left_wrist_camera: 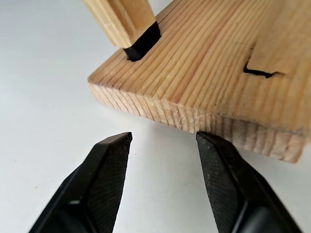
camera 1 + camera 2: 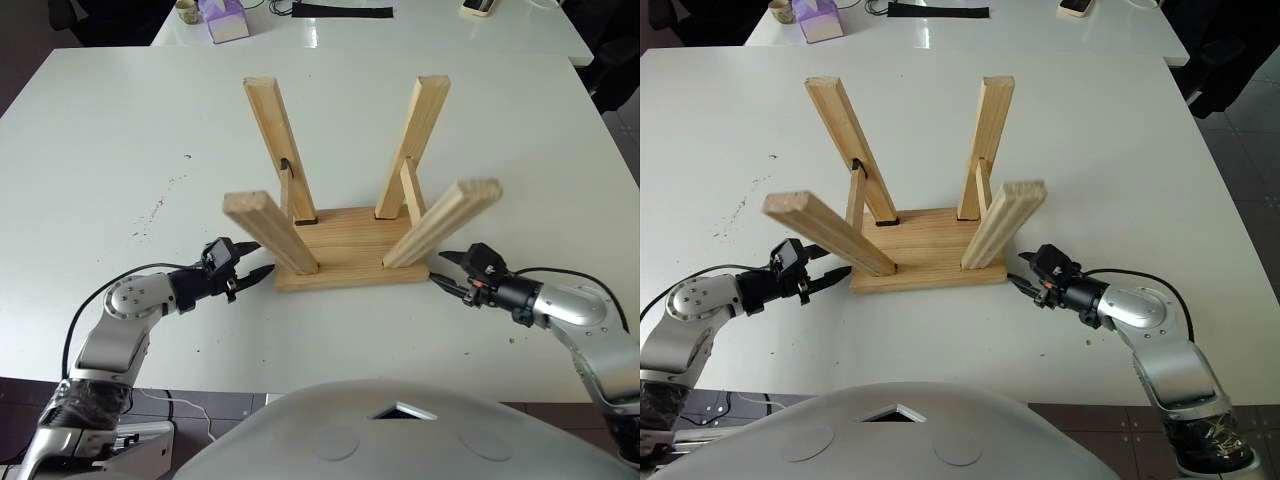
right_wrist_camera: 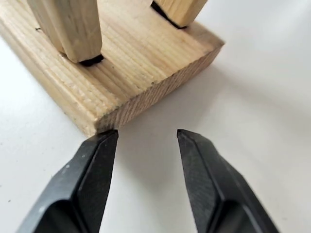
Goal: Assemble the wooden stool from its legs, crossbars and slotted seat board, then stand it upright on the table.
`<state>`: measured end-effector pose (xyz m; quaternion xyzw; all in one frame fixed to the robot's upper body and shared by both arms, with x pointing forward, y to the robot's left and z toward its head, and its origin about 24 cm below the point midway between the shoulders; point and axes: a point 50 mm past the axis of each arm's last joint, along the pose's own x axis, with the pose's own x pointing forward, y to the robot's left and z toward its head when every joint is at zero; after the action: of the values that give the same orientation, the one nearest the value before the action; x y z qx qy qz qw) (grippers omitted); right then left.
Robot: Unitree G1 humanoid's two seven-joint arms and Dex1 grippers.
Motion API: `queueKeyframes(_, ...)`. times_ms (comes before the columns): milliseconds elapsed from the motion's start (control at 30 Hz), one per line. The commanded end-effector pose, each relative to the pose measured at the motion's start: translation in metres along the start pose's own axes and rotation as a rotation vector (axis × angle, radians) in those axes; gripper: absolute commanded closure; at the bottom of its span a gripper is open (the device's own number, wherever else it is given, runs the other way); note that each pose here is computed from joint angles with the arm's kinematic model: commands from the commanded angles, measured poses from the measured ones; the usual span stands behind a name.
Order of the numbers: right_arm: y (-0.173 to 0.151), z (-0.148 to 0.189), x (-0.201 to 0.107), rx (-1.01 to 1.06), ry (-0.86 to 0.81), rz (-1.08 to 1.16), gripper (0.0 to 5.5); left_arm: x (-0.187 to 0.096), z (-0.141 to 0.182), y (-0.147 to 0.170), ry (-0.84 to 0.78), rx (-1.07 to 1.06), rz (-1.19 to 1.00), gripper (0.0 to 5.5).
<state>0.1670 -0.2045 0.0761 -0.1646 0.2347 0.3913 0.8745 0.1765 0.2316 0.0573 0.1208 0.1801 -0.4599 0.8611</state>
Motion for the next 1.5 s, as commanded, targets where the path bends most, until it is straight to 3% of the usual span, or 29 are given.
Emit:
queueKeyframes(33, 0.025, 0.054, -0.019, -0.022, -0.243, 0.232, 3.23, -0.007, 0.061, -0.018, -0.189, 0.024, -0.205, 3.01)
queueKeyframes(367, 0.024, 0.071, -0.038, -0.101, -0.210, 0.284, 3.23, -0.027, 0.079, -0.010, -0.150, 0.020, -0.254, 3.01)
queueKeyframes(567, 0.016, 0.049, -0.040, -0.084, -0.093, 0.269, 3.23, -0.028, 0.051, -0.019, -0.030, 0.032, -0.299, 3.01)
queueKeyframes(700, 0.005, 0.036, -0.040, -0.081, -0.054, 0.249, 3.23, -0.023, 0.027, 0.015, 0.033, 0.143, -0.067, 3.01)
queueKeyframes(833, -0.016, 0.018, -0.039, -0.085, -0.001, 0.223, 3.23, -0.027, 0.009, 0.027, 0.111, 0.212, -0.068, 3.01)
queueKeyframes(967, -0.029, 0.002, -0.025, -0.066, 0.013, 0.227, 3.23, -0.023, 0.000, 0.024, 0.135, 0.220, -0.151, 3.01)
queueKeyframes(1200, -0.016, -0.010, -0.005, -0.023, -0.016, 0.327, 2.27, -0.005, -0.007, 0.018, 0.116, 0.177, -0.255, 2.49)
queueKeyframes(1500, -0.012, -0.017, 0.018, -0.032, -0.036, 0.359, 2.27, 0.021, -0.016, 0.023, 0.083, 0.222, -0.280, 2.49)
